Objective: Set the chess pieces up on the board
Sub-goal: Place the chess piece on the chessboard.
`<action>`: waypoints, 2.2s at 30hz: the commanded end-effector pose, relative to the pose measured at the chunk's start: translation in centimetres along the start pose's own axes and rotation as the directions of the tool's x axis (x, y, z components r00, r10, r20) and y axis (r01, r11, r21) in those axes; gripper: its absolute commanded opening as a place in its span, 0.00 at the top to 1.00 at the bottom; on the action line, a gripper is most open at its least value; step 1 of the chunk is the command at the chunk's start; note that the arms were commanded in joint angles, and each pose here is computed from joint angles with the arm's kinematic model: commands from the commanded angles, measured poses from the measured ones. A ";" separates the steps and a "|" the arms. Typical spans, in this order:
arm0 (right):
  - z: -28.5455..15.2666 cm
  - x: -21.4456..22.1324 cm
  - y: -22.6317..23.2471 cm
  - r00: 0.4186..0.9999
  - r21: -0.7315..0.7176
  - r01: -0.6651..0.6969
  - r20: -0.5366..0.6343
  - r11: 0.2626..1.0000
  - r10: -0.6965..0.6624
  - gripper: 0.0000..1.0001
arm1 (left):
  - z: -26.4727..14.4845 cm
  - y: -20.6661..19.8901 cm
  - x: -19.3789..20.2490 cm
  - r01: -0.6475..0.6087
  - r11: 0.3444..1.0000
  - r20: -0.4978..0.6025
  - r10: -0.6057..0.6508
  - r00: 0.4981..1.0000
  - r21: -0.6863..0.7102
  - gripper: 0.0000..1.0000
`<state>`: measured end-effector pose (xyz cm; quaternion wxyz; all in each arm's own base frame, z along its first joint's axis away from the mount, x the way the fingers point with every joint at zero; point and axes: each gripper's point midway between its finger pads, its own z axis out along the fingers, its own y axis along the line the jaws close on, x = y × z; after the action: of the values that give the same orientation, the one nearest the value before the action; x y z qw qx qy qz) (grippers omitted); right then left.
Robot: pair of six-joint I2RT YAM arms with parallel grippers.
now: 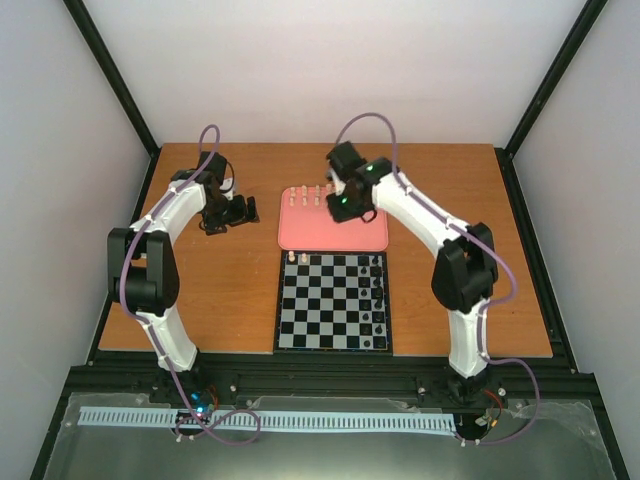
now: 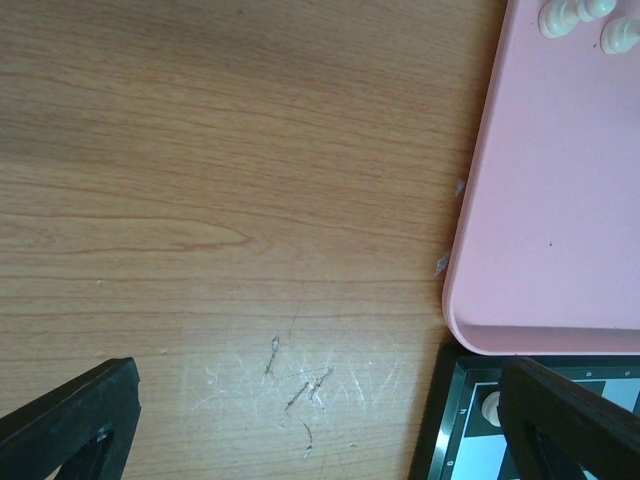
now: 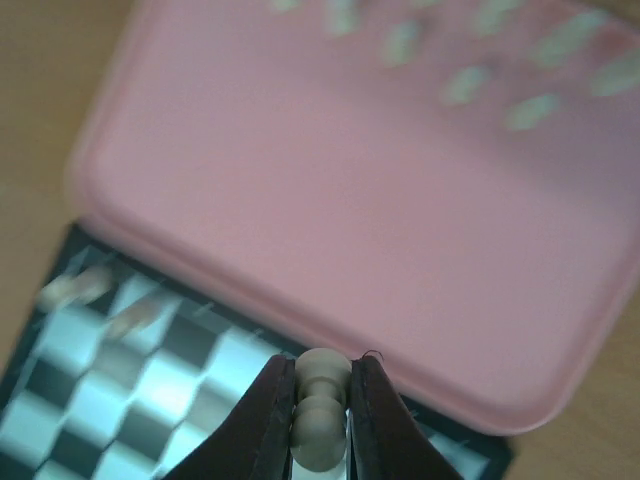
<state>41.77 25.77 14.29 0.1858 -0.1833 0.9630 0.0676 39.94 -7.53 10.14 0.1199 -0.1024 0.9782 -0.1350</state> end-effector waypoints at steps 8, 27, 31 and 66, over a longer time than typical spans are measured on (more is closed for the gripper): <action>1.4 9.4 13.9 0.974 -0.185 0.196 -0.075 0.963 -0.213 0.94 | -2.2 -1.0 -0.7 0.009 0.998 0.059 -0.012 0.998 0.058 0.00; 5.9 8.9 15.5 0.954 -0.188 0.212 -0.175 0.959 -0.245 0.94 | -3.8 -0.6 -0.3 -0.005 1.000 0.095 0.002 0.995 0.027 0.00; 6.0 9.1 15.0 0.955 -0.169 0.201 -0.188 0.965 -0.232 0.94 | -3.6 -0.5 -0.1 -0.003 1.000 0.091 0.001 0.996 0.029 0.00; 7.5 9.8 14.3 0.946 -0.175 0.187 -0.232 0.967 -0.225 0.79 | -3.4 -0.5 -0.1 -0.006 0.999 0.088 0.003 0.996 0.031 0.00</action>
<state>29.96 37.21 3.95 0.0492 -0.3071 0.9456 0.0955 38.91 -7.44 12.18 0.1447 -0.1028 0.9739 -0.1417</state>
